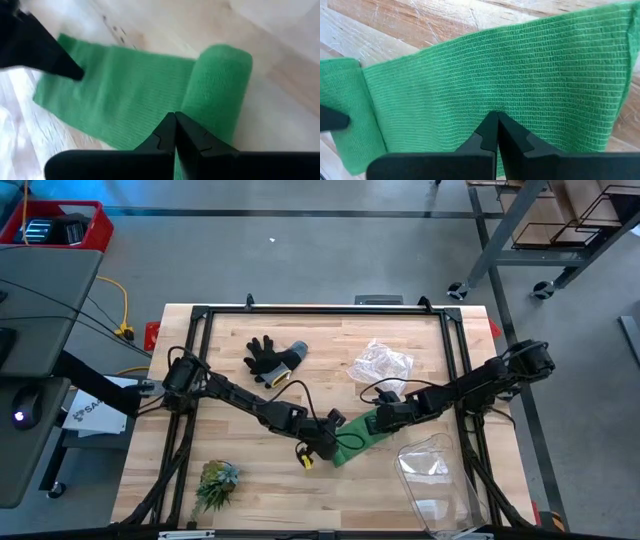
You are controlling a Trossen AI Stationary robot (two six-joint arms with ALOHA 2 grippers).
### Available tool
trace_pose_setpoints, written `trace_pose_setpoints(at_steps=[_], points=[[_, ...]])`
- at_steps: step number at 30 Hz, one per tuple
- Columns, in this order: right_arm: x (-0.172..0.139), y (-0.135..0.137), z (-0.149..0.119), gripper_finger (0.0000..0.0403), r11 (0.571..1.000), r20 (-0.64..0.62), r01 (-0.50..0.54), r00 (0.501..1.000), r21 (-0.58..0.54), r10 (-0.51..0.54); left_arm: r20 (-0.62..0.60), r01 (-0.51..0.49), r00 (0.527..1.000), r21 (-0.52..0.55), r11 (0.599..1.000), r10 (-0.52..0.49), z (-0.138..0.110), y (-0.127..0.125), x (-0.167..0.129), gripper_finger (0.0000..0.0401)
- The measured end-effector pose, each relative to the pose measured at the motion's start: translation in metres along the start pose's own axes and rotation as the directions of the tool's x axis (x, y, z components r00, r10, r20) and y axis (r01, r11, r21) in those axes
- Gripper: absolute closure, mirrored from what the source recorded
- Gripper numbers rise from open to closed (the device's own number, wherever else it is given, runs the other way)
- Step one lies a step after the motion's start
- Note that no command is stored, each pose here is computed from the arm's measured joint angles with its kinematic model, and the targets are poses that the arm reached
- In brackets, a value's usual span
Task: Roll bandage
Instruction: Roll the green bandage
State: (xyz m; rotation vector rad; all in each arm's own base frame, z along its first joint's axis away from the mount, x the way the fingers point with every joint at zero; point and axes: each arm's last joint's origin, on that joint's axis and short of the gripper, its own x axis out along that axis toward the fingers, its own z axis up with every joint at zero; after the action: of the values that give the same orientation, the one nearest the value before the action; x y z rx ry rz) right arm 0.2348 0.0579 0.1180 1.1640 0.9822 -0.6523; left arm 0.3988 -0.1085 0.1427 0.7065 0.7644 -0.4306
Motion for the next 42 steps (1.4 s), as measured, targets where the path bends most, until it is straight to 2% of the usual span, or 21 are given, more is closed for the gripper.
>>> trace_pose_setpoints(at_steps=[6, 8, 11, 13, 17, 21, 24, 27, 29, 33, 38, 42], points=[[0.000, 0.000, 0.000, 0.0403, 1.000, -0.003, -0.001, 1.000, 0.000, 0.001, 0.067, -0.044, 0.997, -0.023, 0.999, 0.045, 0.006, 0.016, 0.001, 0.0401], [0.000, 0.000, 0.000, 0.0403, 1.000, -0.004, 0.000, 1.000, 0.000, 0.000, 0.063, -0.053, 0.997, -0.013, 0.999, 0.054, 0.001, 0.017, 0.009, 0.0401], [0.000, 0.000, 0.000, 0.0403, 1.000, -0.004, -0.004, 1.000, 0.001, 0.004, 0.006, -0.128, 0.992, 0.047, 0.991, 0.128, -0.001, 0.021, 0.010, 0.0401], [0.000, 0.000, 0.000, 0.0403, 1.000, -0.005, -0.005, 1.000, 0.001, 0.005, 0.008, -0.180, 0.984, 0.027, 0.983, 0.179, 0.008, 0.032, 0.000, 0.0401], [0.000, 0.000, 0.000, 0.0403, 1.000, -0.006, -0.004, 1.000, 0.000, 0.004, 0.015, -0.168, 0.986, -0.048, 0.985, 0.169, 0.019, 0.044, -0.025, 0.0401], [0.000, 0.001, 0.000, 0.0403, 1.000, -0.007, -0.008, 1.000, -0.007, 0.008, -0.088, -0.079, 0.994, -0.127, 0.989, 0.069, 0.014, 0.034, -0.043, 0.0401], [0.000, 0.000, 0.000, 0.0403, 1.000, -0.007, -0.004, 1.000, -0.007, 0.004, -0.131, -0.010, 0.991, -0.161, 0.987, -0.011, 0.011, 0.017, -0.048, 0.0401], [0.000, 0.000, 0.000, 0.0403, 1.000, -0.007, -0.004, 1.000, -0.007, 0.004, -0.150, 0.103, 0.982, -0.104, 0.989, -0.118, 0.004, -0.012, -0.042, 0.0401], [0.000, 0.000, 0.000, 0.0403, 1.000, -0.007, -0.004, 1.000, -0.007, 0.004, -0.118, 0.117, 0.986, -0.036, 0.993, -0.120, 0.009, -0.025, -0.042, 0.0401], [0.000, 0.000, 0.000, 0.0403, 1.000, -0.007, -0.004, 1.000, -0.007, 0.004, -0.062, 0.120, 0.991, 0.001, 0.993, -0.120, 0.020, -0.037, -0.042, 0.0401], [0.000, 0.000, 0.000, 0.0403, 1.000, -0.007, -0.004, 1.000, -0.007, 0.004, 0.001, 0.083, 0.997, 0.014, 0.996, -0.083, 0.026, -0.035, -0.038, 0.0401], [0.000, 0.000, 0.000, 0.0403, 1.000, -0.007, -0.004, 1.000, -0.007, 0.004, -0.030, 0.075, 0.997, 0.040, 0.996, -0.074, 0.017, -0.029, -0.030, 0.0401]])
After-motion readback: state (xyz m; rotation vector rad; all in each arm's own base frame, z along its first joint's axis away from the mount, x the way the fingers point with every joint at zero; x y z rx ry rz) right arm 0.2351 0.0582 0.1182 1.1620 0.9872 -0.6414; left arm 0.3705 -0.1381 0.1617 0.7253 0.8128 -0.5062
